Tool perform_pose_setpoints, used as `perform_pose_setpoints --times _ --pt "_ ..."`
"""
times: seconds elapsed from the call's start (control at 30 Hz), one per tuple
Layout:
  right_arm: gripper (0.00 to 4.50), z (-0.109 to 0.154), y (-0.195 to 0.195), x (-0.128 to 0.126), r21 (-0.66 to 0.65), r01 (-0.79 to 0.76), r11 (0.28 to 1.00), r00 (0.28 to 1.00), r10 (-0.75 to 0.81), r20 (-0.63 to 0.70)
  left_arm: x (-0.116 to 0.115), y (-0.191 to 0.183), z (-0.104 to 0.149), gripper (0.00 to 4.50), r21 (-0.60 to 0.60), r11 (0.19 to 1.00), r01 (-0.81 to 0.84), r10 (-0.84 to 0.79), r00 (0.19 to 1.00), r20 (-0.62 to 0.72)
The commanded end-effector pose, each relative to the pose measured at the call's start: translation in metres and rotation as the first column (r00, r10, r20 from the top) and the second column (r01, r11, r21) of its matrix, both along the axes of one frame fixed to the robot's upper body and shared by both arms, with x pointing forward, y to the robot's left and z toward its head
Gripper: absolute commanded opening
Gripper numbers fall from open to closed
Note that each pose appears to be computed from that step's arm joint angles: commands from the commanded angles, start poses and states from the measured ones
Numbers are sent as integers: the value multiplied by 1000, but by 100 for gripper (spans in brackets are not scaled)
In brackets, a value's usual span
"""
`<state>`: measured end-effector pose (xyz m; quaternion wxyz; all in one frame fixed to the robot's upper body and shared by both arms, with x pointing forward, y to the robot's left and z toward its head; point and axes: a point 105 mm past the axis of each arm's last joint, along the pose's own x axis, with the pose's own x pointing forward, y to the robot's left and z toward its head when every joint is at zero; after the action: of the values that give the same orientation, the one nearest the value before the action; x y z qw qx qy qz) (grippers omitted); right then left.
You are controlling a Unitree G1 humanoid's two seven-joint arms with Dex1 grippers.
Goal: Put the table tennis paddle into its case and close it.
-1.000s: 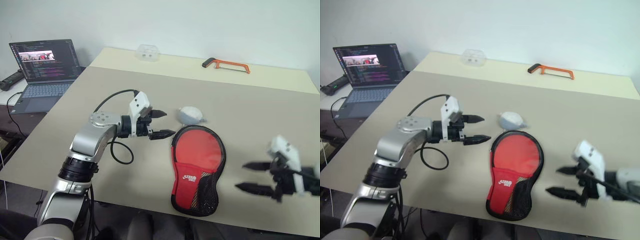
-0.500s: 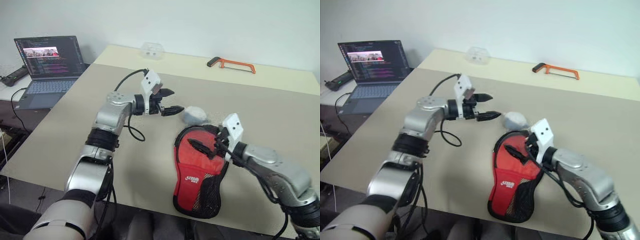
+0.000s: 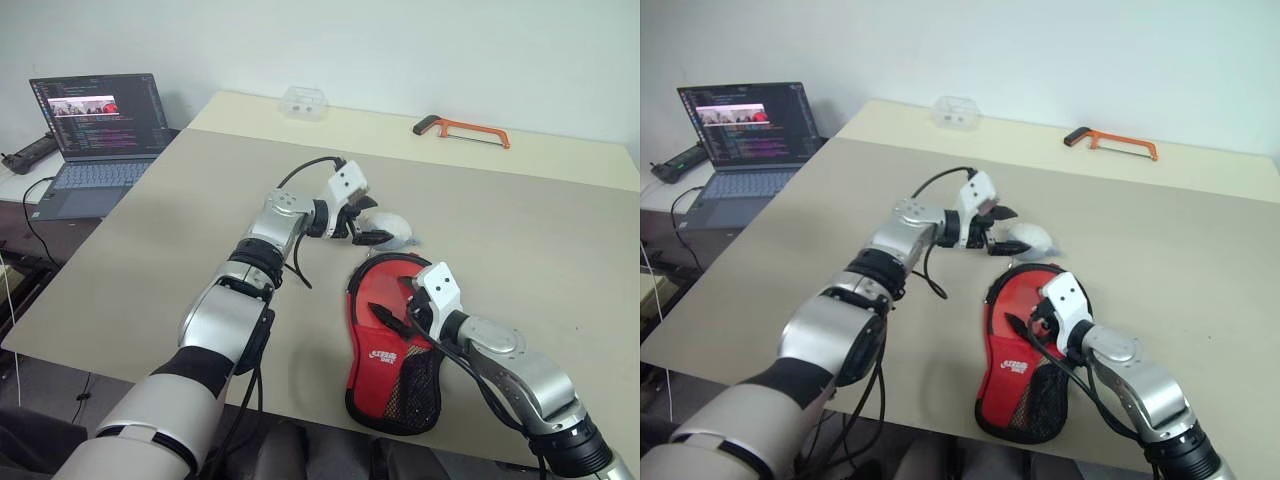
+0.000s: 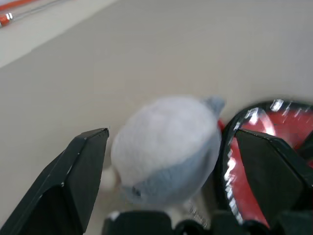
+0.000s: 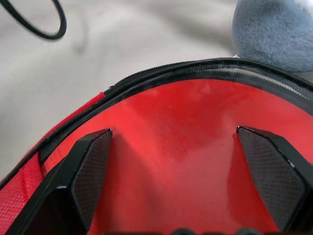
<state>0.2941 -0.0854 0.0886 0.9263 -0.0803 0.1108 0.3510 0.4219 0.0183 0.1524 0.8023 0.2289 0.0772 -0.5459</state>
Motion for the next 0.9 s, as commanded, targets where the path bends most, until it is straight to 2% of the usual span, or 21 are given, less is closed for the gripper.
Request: perform_pose_setpoints --times 0.03,0.1,0.27,0.5,0.6,0.8,0.9 --pt "448 -7 2 -3 -5 2 1000 1000 -2 -21 4 -9 3 450 78 997 -12 5 995 99" --pt "448 -6 4 -3 -2 4 1000 1000 -4 -17 4 -15 -6 450 119 993 -20 5 992 128" --pt "448 -3 6 -3 -5 6 1000 1000 -6 -2 3 -29 -11 450 72 996 -51 42 992 119" --pt "448 -8 3 -4 -34 19 999 1000 -20 -17 7 -31 -21 450 98 987 -125 112 986 127" --pt "450 -8 1 -2 -41 34 999 999 -34 -12 10 -28 -23 388 121 980 -155 137 980 147" --pt "450 -25 -8 -1 -100 86 991 991 -95 -95 15 -37 -9 180 92 976 -195 172 962 213" --pt "450 -34 -9 -3 -123 93 988 985 -110 -135 16 -45 2 93 72 978 -198 174 952 253"
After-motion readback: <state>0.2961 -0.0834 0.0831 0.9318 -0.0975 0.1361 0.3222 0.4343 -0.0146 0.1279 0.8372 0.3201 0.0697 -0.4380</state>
